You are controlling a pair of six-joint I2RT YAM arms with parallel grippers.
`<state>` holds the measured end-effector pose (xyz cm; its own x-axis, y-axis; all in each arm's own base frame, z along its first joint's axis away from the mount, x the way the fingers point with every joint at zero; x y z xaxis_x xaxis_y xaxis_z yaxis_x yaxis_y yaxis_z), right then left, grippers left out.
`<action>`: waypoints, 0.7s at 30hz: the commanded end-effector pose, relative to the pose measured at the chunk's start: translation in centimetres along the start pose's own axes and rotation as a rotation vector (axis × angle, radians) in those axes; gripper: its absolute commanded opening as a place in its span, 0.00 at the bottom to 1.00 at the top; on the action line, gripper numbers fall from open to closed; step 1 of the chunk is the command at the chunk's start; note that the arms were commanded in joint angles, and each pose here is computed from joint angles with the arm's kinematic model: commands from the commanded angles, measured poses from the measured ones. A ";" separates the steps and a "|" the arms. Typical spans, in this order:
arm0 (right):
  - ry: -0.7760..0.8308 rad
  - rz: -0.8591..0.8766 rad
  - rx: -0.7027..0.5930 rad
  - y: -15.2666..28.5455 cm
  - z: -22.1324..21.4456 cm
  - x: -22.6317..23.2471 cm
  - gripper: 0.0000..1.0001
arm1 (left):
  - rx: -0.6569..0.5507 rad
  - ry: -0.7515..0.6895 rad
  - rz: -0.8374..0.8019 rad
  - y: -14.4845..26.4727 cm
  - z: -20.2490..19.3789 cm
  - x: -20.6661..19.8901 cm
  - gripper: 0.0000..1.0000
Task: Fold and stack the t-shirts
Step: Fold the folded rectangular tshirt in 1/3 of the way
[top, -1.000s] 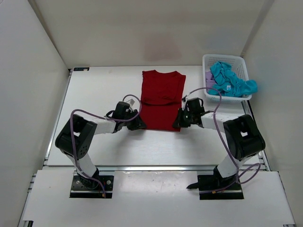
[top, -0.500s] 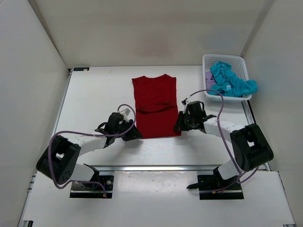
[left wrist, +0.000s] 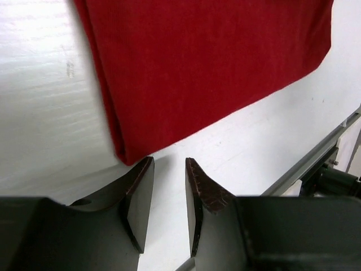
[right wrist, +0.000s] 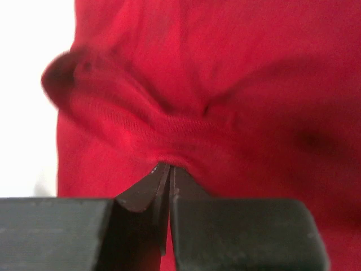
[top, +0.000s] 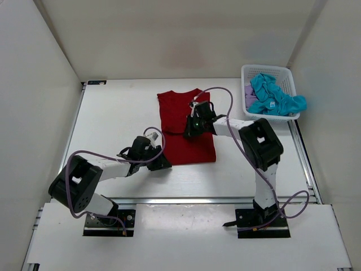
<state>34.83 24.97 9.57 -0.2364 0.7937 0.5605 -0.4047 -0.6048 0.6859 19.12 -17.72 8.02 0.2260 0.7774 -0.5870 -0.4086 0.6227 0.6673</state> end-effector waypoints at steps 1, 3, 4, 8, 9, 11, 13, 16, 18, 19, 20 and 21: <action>0.015 -0.025 -0.092 -1.2 4.4 -0.7 0.00 | -0.023 -0.009 0.012 0.7 -0.2 1.0 0.40; -0.013 0.001 -0.134 -1.1 6.1 -1.1 0.00 | -0.033 -0.007 0.017 1.1 -0.3 1.0 0.40; -0.017 0.021 -0.156 -0.9 6.8 -0.8 0.00 | -0.041 -0.013 0.018 1.3 0.1 0.8 0.40; -0.021 0.031 -0.205 0.2 10.0 0.1 0.00 | -0.085 -0.041 0.017 2.6 1.1 0.0 0.42; -0.011 0.034 -0.216 0.8 10.3 0.5 0.00 | -0.097 -0.043 0.030 2.8 1.1 0.0 0.43; 0.006 0.039 -0.238 2.0 10.3 0.9 0.00 | -0.130 -0.042 0.077 3.4 1.7 0.9 0.43; -0.018 0.038 -0.236 2.9 9.5 0.3 0.01 | -0.117 -0.023 0.087 3.5 1.4 1.7 0.44; -0.038 0.043 -0.213 5.1 7.5 -0.3 0.00 | -0.107 -0.009 0.107 3.1 1.6 2.3 0.48; -0.042 0.040 -0.210 6.7 5.2 -0.7 0.00 | -0.103 -0.010 0.114 2.9 1.6 2.6 0.50; -0.052 0.032 -0.206 7.7 3.4 -1.2 0.00 | -0.098 -0.003 0.122 2.7 1.8 2.7 0.50; -0.057 0.031 -0.228 9.0 1.9 -1.8 0.01 | -0.103 0.004 0.117 2.5 1.9 2.7 0.51; -0.076 0.027 -0.219 9.5 0.8 -2.3 0.01 | -0.113 0.008 0.121 2.3 2.2 2.8 0.53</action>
<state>34.10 18.89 13.38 -0.1640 0.7891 0.5919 -0.5247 -0.5779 0.6251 19.92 -13.85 8.66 0.1553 0.8411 -0.5181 -0.5084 0.5177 0.6881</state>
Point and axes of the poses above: each gripper's point midway between its finger pads, its own y axis back along the fingers, its own x axis along the line the jaws close on, z = x × y, the point moved 9 cm from there along y, back along the fingers, and after that the axes turned 8 degrees about -y, right-handed, at the moved point
